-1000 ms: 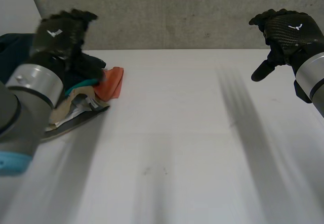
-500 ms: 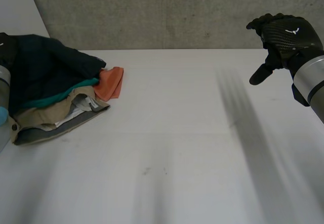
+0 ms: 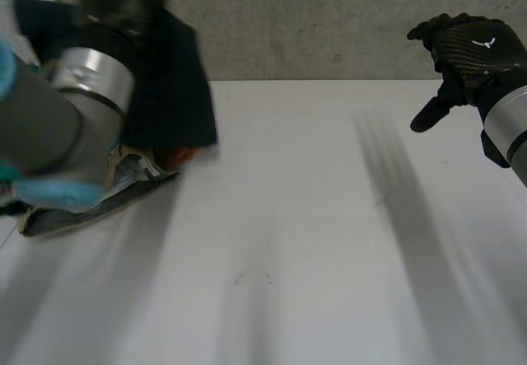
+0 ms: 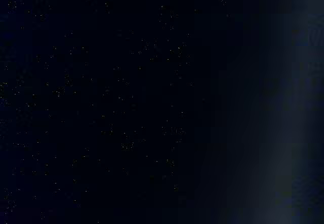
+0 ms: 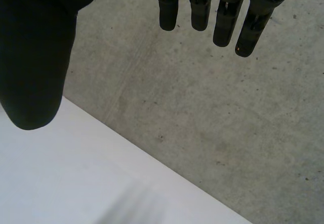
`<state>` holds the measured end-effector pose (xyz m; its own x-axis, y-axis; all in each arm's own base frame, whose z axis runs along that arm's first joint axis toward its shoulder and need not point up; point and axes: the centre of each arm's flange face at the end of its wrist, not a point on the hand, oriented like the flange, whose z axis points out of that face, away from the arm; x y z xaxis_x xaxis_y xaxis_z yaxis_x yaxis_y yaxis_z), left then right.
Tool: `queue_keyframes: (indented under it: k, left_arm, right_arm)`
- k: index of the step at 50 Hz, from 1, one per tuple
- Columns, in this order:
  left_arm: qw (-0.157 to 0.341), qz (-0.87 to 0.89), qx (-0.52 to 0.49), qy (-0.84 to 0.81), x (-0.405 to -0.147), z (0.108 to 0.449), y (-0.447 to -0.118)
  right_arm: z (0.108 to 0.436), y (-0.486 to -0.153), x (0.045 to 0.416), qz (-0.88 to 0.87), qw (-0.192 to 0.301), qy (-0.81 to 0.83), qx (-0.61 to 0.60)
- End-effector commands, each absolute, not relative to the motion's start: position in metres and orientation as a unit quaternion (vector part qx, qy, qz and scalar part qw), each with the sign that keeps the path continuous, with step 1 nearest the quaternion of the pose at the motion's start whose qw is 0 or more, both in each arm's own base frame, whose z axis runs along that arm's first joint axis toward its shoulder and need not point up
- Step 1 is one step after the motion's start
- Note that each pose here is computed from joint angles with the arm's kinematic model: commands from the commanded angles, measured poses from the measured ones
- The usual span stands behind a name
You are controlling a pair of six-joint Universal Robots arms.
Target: Fold the laundry.
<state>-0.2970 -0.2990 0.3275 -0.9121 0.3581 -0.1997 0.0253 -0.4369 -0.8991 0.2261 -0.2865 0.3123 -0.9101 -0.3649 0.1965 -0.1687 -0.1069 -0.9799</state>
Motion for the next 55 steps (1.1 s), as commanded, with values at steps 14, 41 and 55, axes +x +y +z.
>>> queue_keyframes:
  k: [14, 41, 55]
  left_arm:
    - [0.166, 0.687, -0.265, -0.656, -0.324, 0.261, -0.241]
    - [0.02, 0.626, -0.338, -0.703, -0.268, 0.187, -0.307]
    - [0.084, 0.597, -0.397, -0.692, -0.304, 0.153, -0.296]
  right_arm:
    - [0.306, -0.283, 0.234, -0.701, 0.078, 0.667, -0.239]
    - [0.184, -0.217, 0.306, -0.503, 0.151, 0.754, -0.395]
    - [0.163, -0.218, 0.31, -0.535, 0.091, 0.751, -0.375]
